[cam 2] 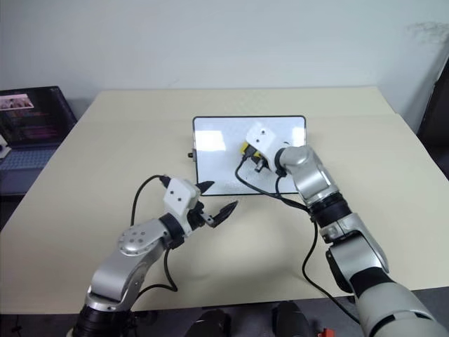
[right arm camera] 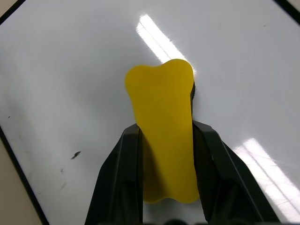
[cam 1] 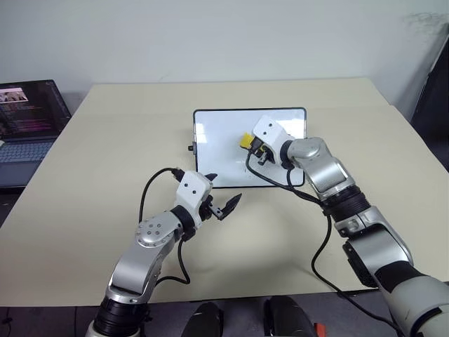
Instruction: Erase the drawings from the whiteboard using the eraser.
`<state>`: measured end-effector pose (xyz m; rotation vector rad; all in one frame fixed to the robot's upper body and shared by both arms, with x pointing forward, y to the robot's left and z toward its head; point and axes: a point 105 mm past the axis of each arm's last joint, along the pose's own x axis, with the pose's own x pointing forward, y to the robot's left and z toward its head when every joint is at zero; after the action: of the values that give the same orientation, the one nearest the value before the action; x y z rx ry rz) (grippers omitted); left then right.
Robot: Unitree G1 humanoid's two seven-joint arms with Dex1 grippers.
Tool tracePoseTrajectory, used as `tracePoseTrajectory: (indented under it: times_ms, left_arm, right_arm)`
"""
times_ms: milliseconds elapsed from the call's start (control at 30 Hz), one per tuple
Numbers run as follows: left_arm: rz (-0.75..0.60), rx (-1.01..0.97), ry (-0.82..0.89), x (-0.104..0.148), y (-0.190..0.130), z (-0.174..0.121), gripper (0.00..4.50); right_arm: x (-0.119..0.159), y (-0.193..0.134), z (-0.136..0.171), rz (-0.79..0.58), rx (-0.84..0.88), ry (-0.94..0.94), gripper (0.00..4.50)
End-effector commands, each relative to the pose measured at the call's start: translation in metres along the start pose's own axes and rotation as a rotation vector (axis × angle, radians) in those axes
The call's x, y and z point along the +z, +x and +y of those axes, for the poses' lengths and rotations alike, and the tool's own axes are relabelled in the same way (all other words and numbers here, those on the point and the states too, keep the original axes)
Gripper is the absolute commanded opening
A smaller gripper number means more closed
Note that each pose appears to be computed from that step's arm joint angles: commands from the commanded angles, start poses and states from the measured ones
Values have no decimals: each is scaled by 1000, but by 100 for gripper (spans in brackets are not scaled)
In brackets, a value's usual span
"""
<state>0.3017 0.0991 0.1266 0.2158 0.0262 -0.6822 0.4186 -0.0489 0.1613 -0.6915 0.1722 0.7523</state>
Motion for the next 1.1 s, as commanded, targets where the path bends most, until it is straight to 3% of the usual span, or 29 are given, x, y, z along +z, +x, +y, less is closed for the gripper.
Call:
tracePoseTrajectory:
  times_ms: [33,167,400,700,867,1100]
  left_arm:
    - [-41,7,27,13,-3,1,450]
    - [-39,11,24,12,-5,1,450]
    - [-39,14,21,10,-4,2,450]
    - [-42,16,15,8,-2,1,450]
    - [-45,10,15,8,-2,1,450]
    - [-37,-11,23,6,-4,-1,450]
  right_arm:
    - [-27,-3,22,75,71,-32,114]
    - [-48,-10,45,126,139,-26,114]
    - [-56,-19,59,155,194,-41,114]
    - [-39,-15,42,131,143,-28,114]
    - [-13,-13,25,74,97,-3,114]
    - [15,-31,30,15,106,39,114]
